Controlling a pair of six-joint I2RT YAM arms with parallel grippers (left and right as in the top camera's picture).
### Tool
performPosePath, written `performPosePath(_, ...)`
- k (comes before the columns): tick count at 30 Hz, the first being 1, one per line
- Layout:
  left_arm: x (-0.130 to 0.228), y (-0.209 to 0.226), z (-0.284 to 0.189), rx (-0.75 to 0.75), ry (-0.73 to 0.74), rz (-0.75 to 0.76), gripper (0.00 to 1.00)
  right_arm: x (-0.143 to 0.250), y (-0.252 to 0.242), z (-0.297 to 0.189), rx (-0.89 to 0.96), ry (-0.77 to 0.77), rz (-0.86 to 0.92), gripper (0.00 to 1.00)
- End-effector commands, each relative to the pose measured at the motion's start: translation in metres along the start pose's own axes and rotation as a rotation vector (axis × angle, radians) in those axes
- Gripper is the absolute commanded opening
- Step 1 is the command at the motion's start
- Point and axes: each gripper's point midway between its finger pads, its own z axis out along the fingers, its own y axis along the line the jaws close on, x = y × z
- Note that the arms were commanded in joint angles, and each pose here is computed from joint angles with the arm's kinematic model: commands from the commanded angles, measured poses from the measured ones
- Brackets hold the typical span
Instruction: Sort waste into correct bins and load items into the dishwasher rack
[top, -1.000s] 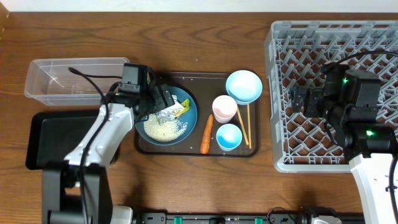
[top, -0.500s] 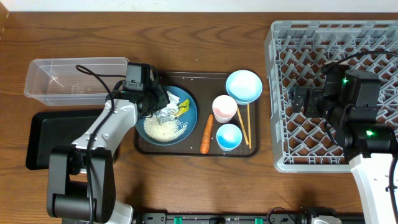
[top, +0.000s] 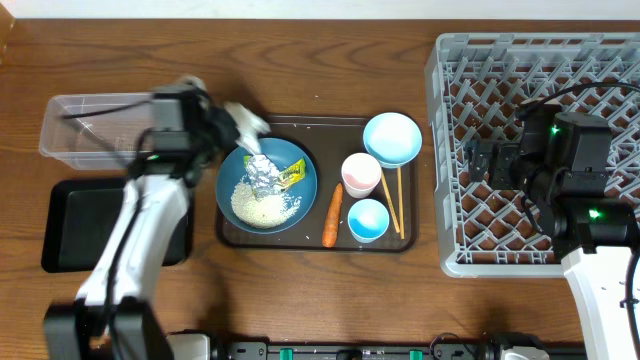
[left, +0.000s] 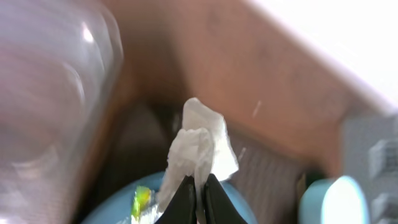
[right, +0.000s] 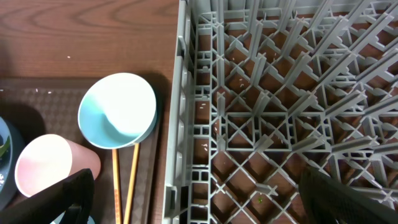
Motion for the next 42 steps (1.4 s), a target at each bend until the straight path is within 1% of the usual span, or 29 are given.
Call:
performPosePath(1, -0.048, 0.005, -0.026, -0.018, -0.160, -0.007, 0.07, -0.005, 0.007, -0.002, -0.018, -0.012, -0.016, 0.99)
performPosePath(4, -0.068, 0.041, -0.034, -0.155, -0.247, -0.042, 0.07, -0.005, 0.007, -0.002, -0.018, -0.012, -0.016, 0.99)
performPosePath(6, -0.071, 0.060, -0.032, -0.222, -0.258, -0.062, 0.07, -0.006, 0.007, -0.002, -0.019, -0.015, -0.016, 0.99)
performPosePath(7, -0.071, 0.070, -0.029, -0.247, -0.254, -0.072, 0.10, -0.006, 0.007, -0.002, -0.018, -0.016, -0.016, 0.99)
performPosePath(8, -0.070, 0.075, -0.027, -0.258, -0.250, -0.078, 0.15, -0.007, 0.007, -0.002, -0.019, -0.018, -0.017, 0.99)
performPosePath(9, -0.069, 0.080, -0.024, -0.268, -0.242, -0.084, 0.29, -0.007, 0.007, -0.002, -0.019, -0.019, -0.017, 0.99)
performPosePath(10, -0.067, 0.084, -0.021, -0.277, -0.234, -0.090, 0.39, -0.007, 0.007, -0.002, -0.019, -0.020, -0.017, 0.99)
performPosePath(11, -0.066, 0.086, -0.020, -0.280, -0.228, -0.092, 0.45, -0.007, 0.007, -0.002, -0.019, -0.021, -0.017, 0.99)
performPosePath(14, -0.062, 0.068, -0.018, -0.185, -0.193, -0.085, 0.56, -0.007, 0.007, -0.003, -0.019, -0.022, -0.017, 0.99)
performPosePath(18, -0.044, 0.016, -0.026, 0.018, -0.104, -0.045, 0.57, -0.008, 0.007, -0.003, -0.019, -0.022, -0.017, 0.99)
performPosePath(20, -0.022, 0.000, -0.026, 0.044, -0.030, -0.030, 0.57, -0.007, 0.007, -0.002, -0.019, -0.022, -0.017, 0.99)
performPosePath(22, 0.009, -0.006, -0.023, 0.025, 0.072, -0.021, 0.60, -0.007, 0.007, -0.002, -0.019, -0.022, -0.017, 0.99)
performPosePath(25, 0.058, -0.005, -0.016, -0.029, 0.241, -0.012, 0.61, -0.007, 0.007, -0.002, -0.019, -0.022, -0.017, 0.99)
performPosePath(26, 0.074, 0.000, -0.013, -0.067, 0.291, -0.007, 0.61, -0.008, 0.007, -0.003, -0.019, -0.022, -0.017, 0.99)
performPosePath(29, 0.101, 0.021, -0.004, -0.204, 0.362, 0.027, 0.61, -0.007, 0.007, -0.002, -0.019, -0.022, -0.017, 0.99)
performPosePath(31, 0.106, 0.030, 0.003, -0.262, 0.366, 0.048, 0.62, -0.007, 0.007, -0.002, -0.020, -0.022, -0.017, 0.99)
performPosePath(34, 0.104, 0.043, 0.019, -0.319, 0.339, 0.066, 0.62, -0.007, 0.007, -0.002, -0.020, -0.021, -0.017, 0.99)
performPosePath(37, 0.102, 0.047, 0.035, -0.322, 0.321, 0.070, 0.63, -0.006, 0.007, -0.003, -0.019, -0.017, -0.017, 0.99)
performPosePath(42, 0.114, 0.056, 0.057, -0.328, 0.348, 0.065, 0.63, -0.004, 0.007, -0.002, -0.019, -0.007, -0.015, 0.99)
